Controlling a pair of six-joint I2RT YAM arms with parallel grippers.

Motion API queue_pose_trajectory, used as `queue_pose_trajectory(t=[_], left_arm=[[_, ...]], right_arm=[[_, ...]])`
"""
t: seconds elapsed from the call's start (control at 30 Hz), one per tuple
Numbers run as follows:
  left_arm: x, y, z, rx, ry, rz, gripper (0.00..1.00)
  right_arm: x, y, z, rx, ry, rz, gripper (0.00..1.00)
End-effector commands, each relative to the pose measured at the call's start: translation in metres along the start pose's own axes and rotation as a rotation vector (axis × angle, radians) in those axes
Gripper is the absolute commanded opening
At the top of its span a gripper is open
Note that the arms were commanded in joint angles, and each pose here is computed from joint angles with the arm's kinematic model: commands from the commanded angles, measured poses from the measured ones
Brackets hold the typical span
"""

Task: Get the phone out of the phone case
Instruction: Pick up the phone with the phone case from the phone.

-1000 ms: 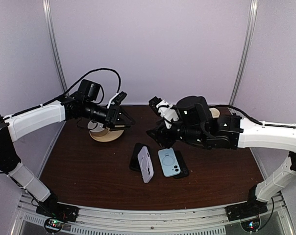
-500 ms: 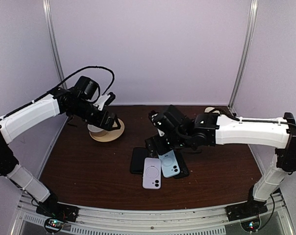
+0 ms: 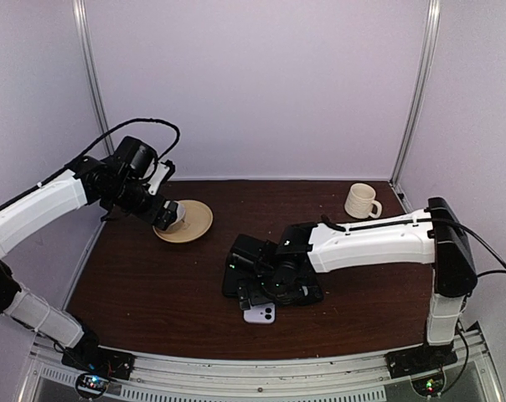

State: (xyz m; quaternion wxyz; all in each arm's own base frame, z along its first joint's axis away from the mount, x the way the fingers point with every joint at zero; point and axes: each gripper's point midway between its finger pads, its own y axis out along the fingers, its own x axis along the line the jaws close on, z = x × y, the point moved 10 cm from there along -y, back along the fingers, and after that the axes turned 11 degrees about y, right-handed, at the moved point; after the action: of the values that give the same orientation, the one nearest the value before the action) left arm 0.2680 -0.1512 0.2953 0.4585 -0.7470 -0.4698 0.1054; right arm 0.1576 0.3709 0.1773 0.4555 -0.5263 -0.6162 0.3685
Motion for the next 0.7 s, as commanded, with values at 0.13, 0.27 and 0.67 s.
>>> queue_pose_trajectory(t=[0.13, 0.27, 0.67], left_arm=[[0.006, -0.017, 0.004, -0.050, 0.004, -0.040, 0.98], [0.006, -0.020, 0.005, -0.061, 0.003, -0.034, 0.97], [0.006, -0.026, 0.007, -0.075, 0.001, -0.028, 0.98]], right_arm=[[0.015, 0.022, 0.010, 0.082, 0.104, -0.001, 0.99], [0.018, 0.036, 0.012, 0.096, 0.102, 0.033, 0.99], [0.025, 0.064, 0.011, 0.083, 0.077, 0.130, 0.99]])
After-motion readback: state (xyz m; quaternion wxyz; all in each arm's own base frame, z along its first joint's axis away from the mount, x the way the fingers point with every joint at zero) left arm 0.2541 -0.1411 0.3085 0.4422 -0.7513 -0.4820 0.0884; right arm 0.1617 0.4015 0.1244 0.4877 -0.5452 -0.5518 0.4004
